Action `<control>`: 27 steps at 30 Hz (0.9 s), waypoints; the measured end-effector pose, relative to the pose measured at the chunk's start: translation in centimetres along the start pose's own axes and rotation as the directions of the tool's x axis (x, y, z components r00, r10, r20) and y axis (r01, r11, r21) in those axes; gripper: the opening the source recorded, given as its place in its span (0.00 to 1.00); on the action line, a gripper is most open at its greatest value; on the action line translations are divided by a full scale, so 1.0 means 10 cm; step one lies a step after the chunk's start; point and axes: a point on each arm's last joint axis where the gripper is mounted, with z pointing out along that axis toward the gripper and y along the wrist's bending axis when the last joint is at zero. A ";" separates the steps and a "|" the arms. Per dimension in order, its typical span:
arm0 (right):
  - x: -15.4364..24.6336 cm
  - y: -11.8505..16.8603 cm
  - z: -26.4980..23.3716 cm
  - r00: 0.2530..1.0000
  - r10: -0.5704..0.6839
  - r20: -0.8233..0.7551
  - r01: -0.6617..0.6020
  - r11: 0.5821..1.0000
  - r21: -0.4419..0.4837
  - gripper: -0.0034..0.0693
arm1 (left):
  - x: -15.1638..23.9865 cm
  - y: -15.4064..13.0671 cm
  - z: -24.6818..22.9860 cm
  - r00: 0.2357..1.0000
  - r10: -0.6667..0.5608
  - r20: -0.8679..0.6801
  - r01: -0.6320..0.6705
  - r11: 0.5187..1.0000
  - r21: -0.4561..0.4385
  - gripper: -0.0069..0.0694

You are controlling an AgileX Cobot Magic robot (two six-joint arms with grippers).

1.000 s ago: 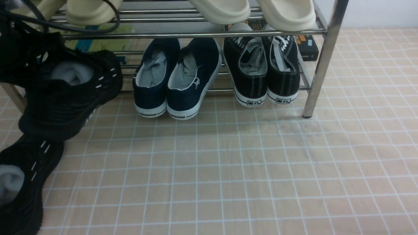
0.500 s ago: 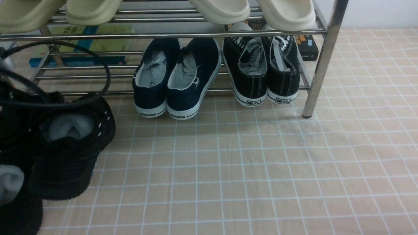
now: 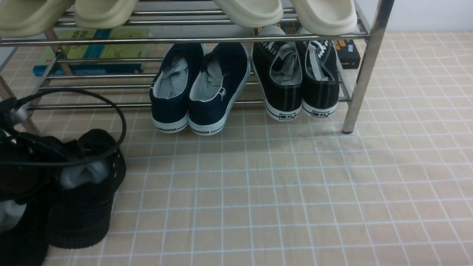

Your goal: Take the shoes off the shelf from the light coffee tablecloth by hand.

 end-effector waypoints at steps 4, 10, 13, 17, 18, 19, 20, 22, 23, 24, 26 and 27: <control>0.00 0.00 0.00 1.000 0.000 0.000 0.000 1.000 0.000 0.38 | -0.01 0.00 0.00 1.000 -0.002 0.007 0.002 1.000 0.004 0.11; 0.00 0.00 0.00 1.000 0.000 0.000 0.000 1.000 0.000 0.38 | -0.02 -0.01 0.00 1.000 -0.002 0.021 0.002 1.000 0.010 0.16; 0.00 0.00 0.00 1.000 0.000 0.000 0.000 1.000 0.000 0.38 | -0.02 0.00 0.00 0.999 0.023 0.030 -0.023 1.000 0.004 0.23; 0.00 0.00 0.00 1.000 0.000 0.000 0.000 1.000 0.000 0.38 | -0.04 -0.01 -0.03 0.999 0.031 0.039 -0.031 0.999 0.007 0.36; 0.00 0.00 0.00 1.000 0.000 0.000 0.000 1.000 0.000 0.38 | -0.06 -0.02 -0.07 0.998 0.041 0.040 -0.041 0.999 0.003 0.41; 0.00 0.00 0.00 1.000 0.000 0.000 0.000 1.000 0.000 0.38 | -0.08 -0.02 -0.15 0.998 0.056 0.038 -0.056 0.998 -0.004 0.45; 0.00 0.00 0.00 1.000 0.000 0.000 0.000 1.000 0.000 0.38 | -0.09 -0.02 -0.17 0.998 0.061 0.036 -0.060 0.998 -0.008 0.45; 0.00 0.00 0.00 1.000 0.000 0.000 0.000 1.000 0.000 0.38 | -0.14 -0.03 -0.38 0.995 0.097 0.030 -0.096 0.995 -0.029 0.46; 0.00 0.00 0.00 1.000 0.000 0.000 0.000 1.000 0.000 0.38 | -0.16 -0.03 -0.50 0.993 0.117 0.031 -0.116 0.992 -0.039 0.45; 0.00 0.00 0.00 1.000 0.000 0.000 0.000 1.000 0.000 0.38 | -0.17 -0.03 -0.62 0.990 0.138 0.033 -0.136 0.990 -0.047 0.42; 0.00 0.00 0.00 1.000 0.000 0.000 0.000 1.000 0.000 0.38 | -0.16 -0.02 -0.85 0.984 0.171 0.045 -0.169 0.984 -0.055 0.34; 0.00 0.00 0.00 1.000 0.000 0.000 0.000 1.000 0.000 0.38 | -0.16 -0.02 -0.90 0.983 0.175 0.049 -0.172 0.984 -0.054 0.33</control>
